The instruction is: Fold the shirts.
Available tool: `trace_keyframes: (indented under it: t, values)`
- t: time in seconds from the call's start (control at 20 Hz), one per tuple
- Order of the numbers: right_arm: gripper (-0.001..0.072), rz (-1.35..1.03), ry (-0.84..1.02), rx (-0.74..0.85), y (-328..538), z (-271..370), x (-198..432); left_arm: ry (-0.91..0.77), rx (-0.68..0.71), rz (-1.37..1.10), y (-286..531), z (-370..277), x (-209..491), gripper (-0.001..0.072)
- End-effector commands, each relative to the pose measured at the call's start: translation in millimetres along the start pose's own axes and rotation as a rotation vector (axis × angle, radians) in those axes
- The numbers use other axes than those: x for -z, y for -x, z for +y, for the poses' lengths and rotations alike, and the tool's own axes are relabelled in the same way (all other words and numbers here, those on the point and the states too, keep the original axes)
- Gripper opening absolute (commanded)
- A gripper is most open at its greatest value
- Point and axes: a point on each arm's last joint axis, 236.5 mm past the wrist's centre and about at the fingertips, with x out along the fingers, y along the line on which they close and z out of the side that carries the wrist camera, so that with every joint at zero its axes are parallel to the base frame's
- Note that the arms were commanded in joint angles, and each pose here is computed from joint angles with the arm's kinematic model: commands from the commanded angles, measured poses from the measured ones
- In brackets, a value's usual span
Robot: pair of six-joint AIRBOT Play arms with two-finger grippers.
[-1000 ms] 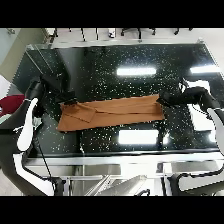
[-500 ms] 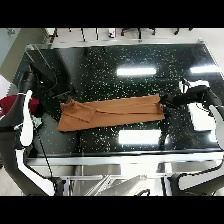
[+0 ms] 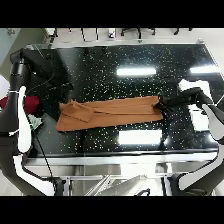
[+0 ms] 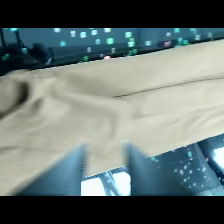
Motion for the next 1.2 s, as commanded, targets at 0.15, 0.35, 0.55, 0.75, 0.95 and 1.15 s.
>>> trace_keyframes:
  t: [0.15, 0.35, 0.55, 0.75, 0.95, 1.15]
  values:
    - [0.0023, -0.031, 0.044, -0.01, 22, 14, -9, -0.194, 0.038, 0.007, -51, -83, 17, 0.0022]
    - [0.0023, -0.11, 0.124, -0.045, 99, 58, -14, -0.262, 0.081, -0.021, -136, -137, 34, 0.0022]
    - [0.0023, -0.174, 0.243, -0.072, 169, 117, 2, -0.205, 0.288, -0.017, -225, -222, 54, 0.0022]
    - [0.0024, -0.212, 0.337, -0.076, 212, 165, 22, -0.247, 0.357, 0.052, -275, -274, 80, 0.0022]
    - [0.0023, -0.263, 0.392, -0.064, 233, 188, 32, -0.26, 0.383, 0.066, -292, -306, 92, 0.0022]
    - [0.0023, -0.225, 0.371, -0.073, 231, 187, 41, -0.196, 0.425, 0.115, -285, -308, 102, 0.0022]
